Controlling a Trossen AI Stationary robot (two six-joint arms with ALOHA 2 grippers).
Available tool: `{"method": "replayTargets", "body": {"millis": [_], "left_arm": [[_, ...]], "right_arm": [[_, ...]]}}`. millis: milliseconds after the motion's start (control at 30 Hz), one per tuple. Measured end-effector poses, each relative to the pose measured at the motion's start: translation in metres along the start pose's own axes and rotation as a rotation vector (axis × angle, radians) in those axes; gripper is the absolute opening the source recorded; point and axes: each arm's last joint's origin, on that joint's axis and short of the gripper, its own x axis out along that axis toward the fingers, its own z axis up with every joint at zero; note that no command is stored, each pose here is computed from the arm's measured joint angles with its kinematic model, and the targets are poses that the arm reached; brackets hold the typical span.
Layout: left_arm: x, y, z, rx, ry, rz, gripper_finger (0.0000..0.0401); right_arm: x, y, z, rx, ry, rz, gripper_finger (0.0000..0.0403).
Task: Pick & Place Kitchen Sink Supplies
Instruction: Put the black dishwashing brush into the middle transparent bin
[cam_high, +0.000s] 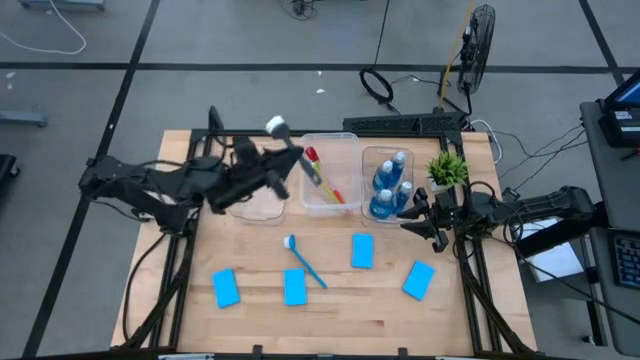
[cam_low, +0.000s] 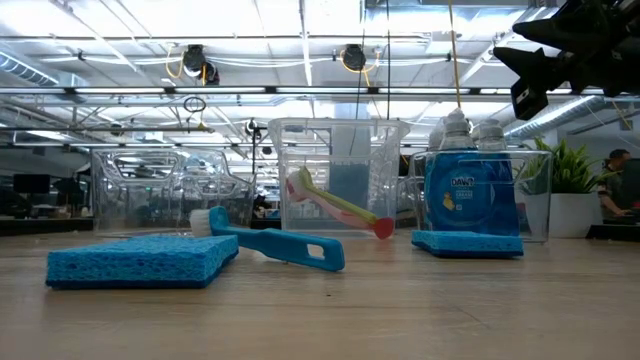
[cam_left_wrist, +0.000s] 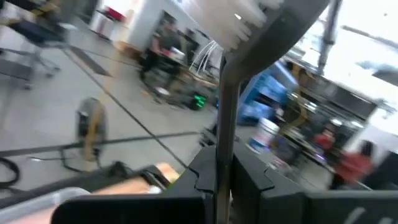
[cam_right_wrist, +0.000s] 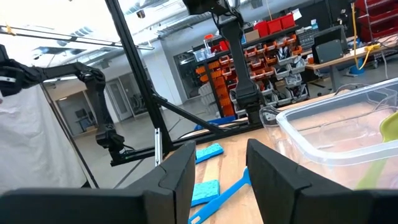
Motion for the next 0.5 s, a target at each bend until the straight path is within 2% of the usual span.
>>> {"method": "replayTargets", "body": {"millis": [300,500], "left_arm": [[0.054,0.04,-0.018,0.005,-0.032,0.193,0.002],[0.086,0.074,-0.039,-0.135,0.05,0.261,0.002]], "right_arm": [[0.0,0.0,0.0,0.002,0.0,-0.001,0.013],[0.0,0.0,0.0,0.031,0.004,-0.002,0.013]]}}
